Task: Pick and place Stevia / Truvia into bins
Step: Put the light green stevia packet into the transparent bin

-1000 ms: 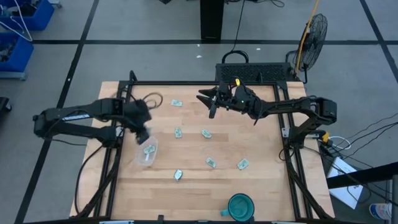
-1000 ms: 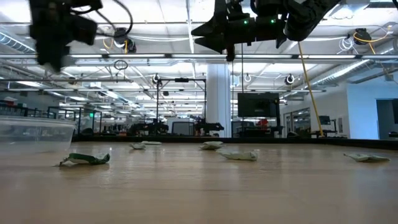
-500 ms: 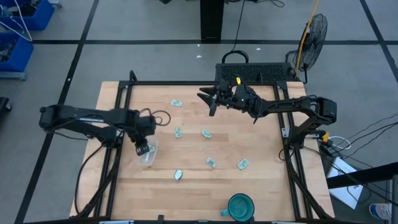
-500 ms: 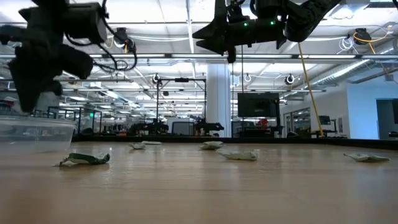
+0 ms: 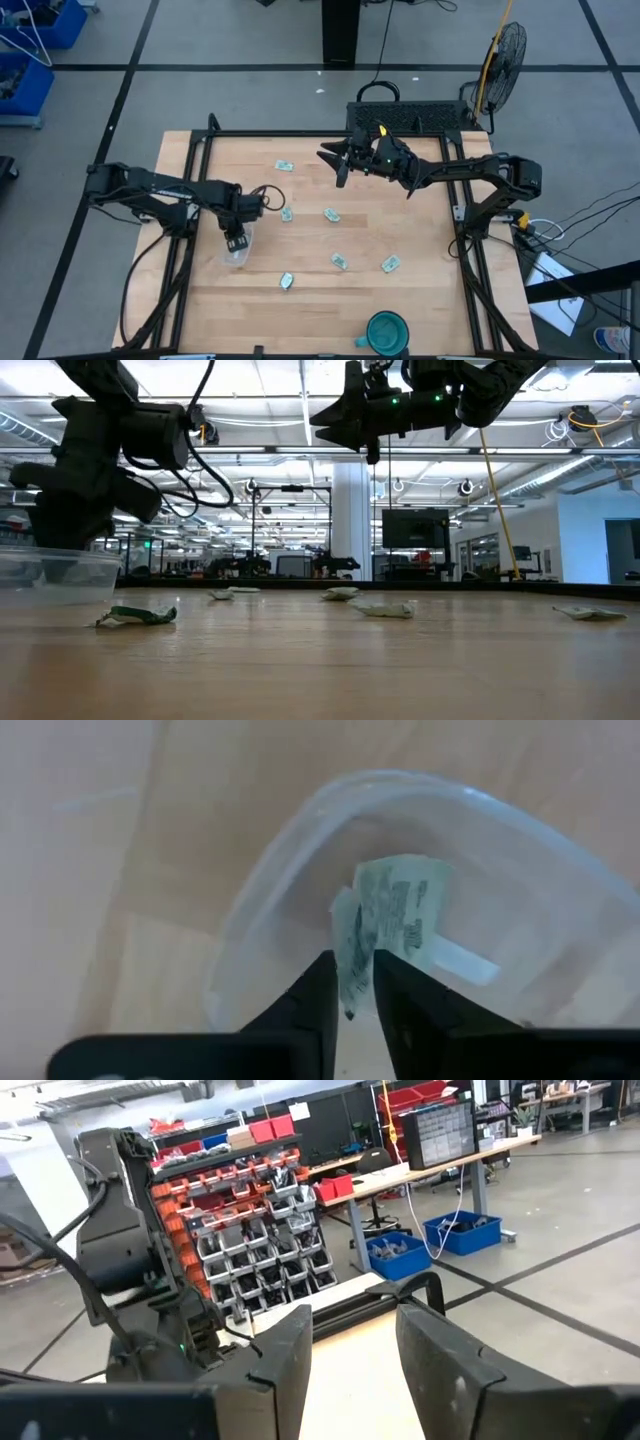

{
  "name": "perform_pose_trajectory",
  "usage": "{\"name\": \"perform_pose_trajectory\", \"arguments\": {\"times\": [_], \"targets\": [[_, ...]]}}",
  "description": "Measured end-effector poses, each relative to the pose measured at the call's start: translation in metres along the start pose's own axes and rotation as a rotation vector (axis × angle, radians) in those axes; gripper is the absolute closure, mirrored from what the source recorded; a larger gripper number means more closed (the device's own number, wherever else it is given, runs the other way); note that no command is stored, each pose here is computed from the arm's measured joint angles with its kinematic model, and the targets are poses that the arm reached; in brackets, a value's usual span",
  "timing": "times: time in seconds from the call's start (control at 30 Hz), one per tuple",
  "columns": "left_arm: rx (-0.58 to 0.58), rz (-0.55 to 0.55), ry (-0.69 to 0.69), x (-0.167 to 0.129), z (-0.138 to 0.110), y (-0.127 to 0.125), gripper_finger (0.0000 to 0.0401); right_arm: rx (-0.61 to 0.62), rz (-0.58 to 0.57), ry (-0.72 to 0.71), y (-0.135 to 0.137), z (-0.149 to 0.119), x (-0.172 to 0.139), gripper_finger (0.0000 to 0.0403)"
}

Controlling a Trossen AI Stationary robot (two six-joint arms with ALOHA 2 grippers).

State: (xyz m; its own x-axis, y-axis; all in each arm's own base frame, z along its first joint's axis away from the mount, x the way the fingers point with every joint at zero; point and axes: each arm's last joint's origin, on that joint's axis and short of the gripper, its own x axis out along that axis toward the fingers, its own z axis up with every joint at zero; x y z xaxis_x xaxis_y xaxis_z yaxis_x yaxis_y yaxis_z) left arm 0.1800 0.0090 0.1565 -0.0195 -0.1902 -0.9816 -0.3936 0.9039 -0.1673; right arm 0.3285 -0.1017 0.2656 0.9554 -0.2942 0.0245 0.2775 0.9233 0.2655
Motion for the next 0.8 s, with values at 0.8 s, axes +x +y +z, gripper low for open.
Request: {"name": "perform_pose_trajectory", "arguments": {"times": [0.8], "targets": [[0.010, 0.210, -0.189, -0.120, 0.022, -0.012, 0.0345, 0.026, 0.000, 0.013, 0.000, -0.001, 0.000, 0.0263]]}}
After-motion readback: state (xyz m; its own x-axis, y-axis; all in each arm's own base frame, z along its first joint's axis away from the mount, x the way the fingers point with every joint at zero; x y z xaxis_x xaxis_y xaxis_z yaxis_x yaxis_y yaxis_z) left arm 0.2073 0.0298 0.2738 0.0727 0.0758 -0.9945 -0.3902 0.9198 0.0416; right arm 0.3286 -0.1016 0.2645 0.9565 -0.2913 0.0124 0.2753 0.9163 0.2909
